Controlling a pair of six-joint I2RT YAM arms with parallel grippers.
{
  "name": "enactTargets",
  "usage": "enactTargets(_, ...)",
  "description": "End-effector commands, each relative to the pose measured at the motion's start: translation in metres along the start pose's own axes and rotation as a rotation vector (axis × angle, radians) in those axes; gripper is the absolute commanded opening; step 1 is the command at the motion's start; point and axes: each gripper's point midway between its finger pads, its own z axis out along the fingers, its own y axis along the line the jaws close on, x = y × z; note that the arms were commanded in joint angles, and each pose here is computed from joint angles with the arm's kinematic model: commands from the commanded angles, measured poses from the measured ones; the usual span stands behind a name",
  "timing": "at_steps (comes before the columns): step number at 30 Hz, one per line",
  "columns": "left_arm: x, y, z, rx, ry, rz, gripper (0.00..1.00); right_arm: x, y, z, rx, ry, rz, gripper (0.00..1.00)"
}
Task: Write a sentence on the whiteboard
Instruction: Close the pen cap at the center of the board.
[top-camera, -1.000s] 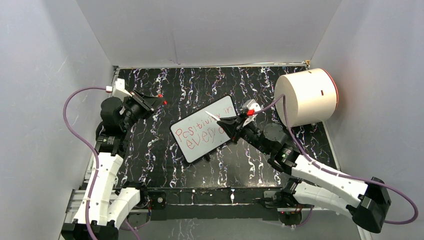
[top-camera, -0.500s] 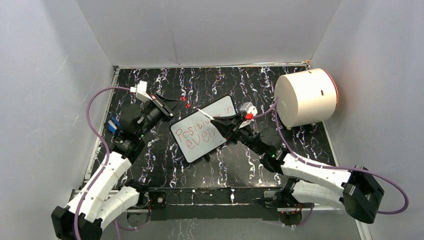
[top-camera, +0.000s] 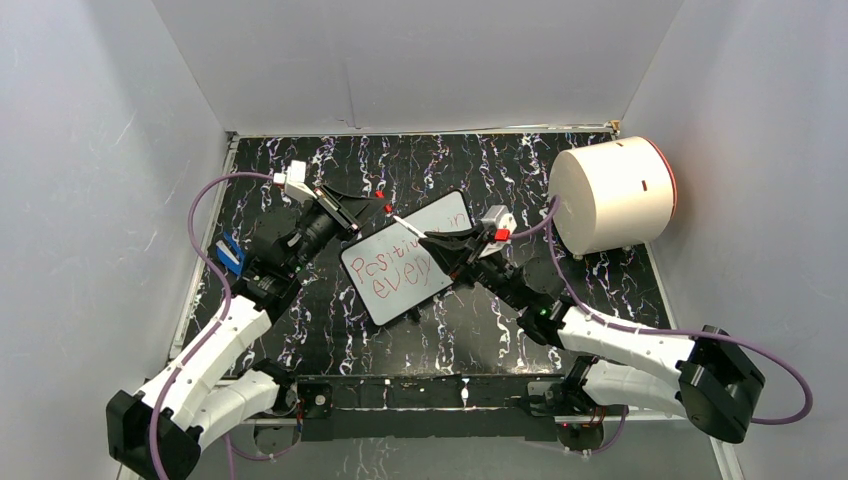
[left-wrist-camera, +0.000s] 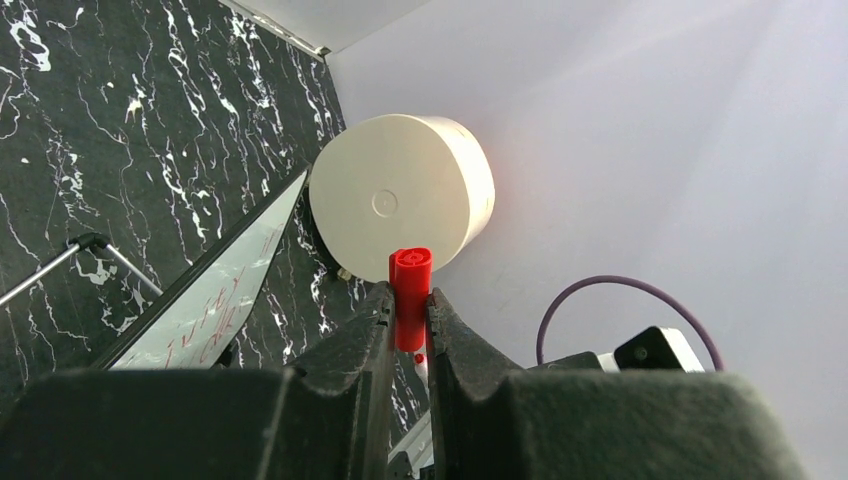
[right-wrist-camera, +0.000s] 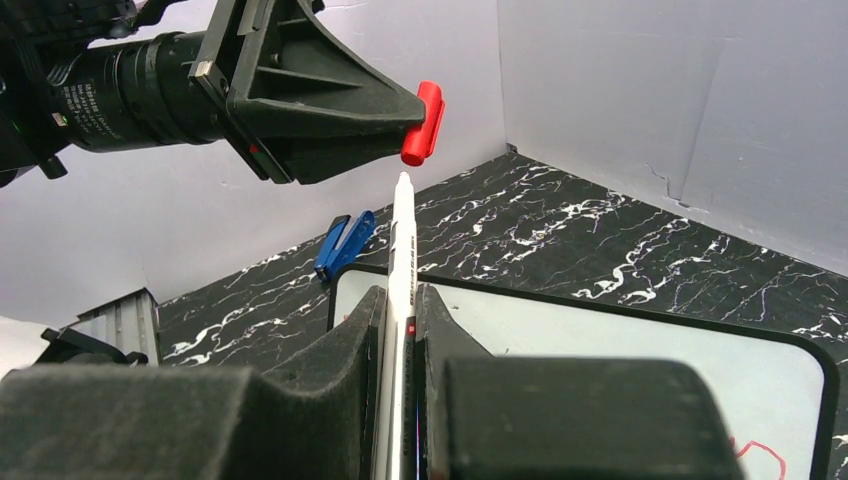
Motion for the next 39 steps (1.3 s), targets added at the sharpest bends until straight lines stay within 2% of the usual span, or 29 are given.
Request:
enactTargets(1, -0.005, -0.013, 0.001, 0.049, -0.028, 0.009, 0.00, -0.024, 0.009, 0.005, -0.034, -0.093, 0.006, 0.00)
enactTargets(25, 0.006, -0.017, 0.004, 0.077, 0.027, 0.007, 0.00, -0.030, 0.001, 0.007, 0.014, -0.123, 0.023, 0.00)
enactTargets(39, -0.001, -0.020, 0.003, 0.079, -0.005, 0.019, 0.00, -0.022, -0.001, 0.005, 0.024, -0.072, 0.006, 0.00)
